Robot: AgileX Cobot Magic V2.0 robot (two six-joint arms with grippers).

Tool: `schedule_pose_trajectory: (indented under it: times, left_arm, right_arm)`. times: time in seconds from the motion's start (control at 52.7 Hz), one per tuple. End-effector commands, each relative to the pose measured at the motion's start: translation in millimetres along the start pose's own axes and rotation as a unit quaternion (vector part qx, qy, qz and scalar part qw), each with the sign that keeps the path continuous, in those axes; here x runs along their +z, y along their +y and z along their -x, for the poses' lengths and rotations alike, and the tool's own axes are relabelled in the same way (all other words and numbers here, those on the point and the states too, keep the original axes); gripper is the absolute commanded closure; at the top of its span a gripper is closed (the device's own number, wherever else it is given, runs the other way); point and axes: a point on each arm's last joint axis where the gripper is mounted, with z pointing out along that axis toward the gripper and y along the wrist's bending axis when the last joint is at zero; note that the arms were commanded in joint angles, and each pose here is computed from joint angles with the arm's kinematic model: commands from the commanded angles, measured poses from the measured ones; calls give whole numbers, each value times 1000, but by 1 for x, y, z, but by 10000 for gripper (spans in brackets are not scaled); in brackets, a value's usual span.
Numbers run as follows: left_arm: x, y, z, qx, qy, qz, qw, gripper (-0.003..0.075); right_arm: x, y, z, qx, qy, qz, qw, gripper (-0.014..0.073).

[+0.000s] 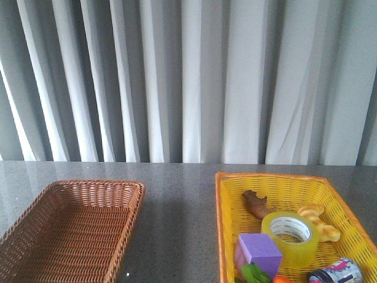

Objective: Transfer tape with both arms

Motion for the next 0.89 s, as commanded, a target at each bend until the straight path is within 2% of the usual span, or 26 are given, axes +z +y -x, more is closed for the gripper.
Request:
schedule_pose_trajectory:
  times: [0.0,0.38,0.531,0.683,0.873]
  left_arm:
    - [-3,1,18,-9,-64,4,998,726]
    - [-4,1,20,-15,-73,5,997,726]
    - [-4,1,21,-100,-80,-1,992,726]
    - [-4,2,24,-153,-97,-6,983,726]
    - [-6,3,32,-218,-140,-16,966,726]
  right_arm:
    - [-1,1,6,-2,-43,3,999,603]
    - [-1,1,6,14,-43,4,999,603]
    - [-1,1,7,66,-45,7,997,603]
    - [-1,1,10,112,-64,10,992,603]
    - [-3,-1,17,184,-102,11,977,603]
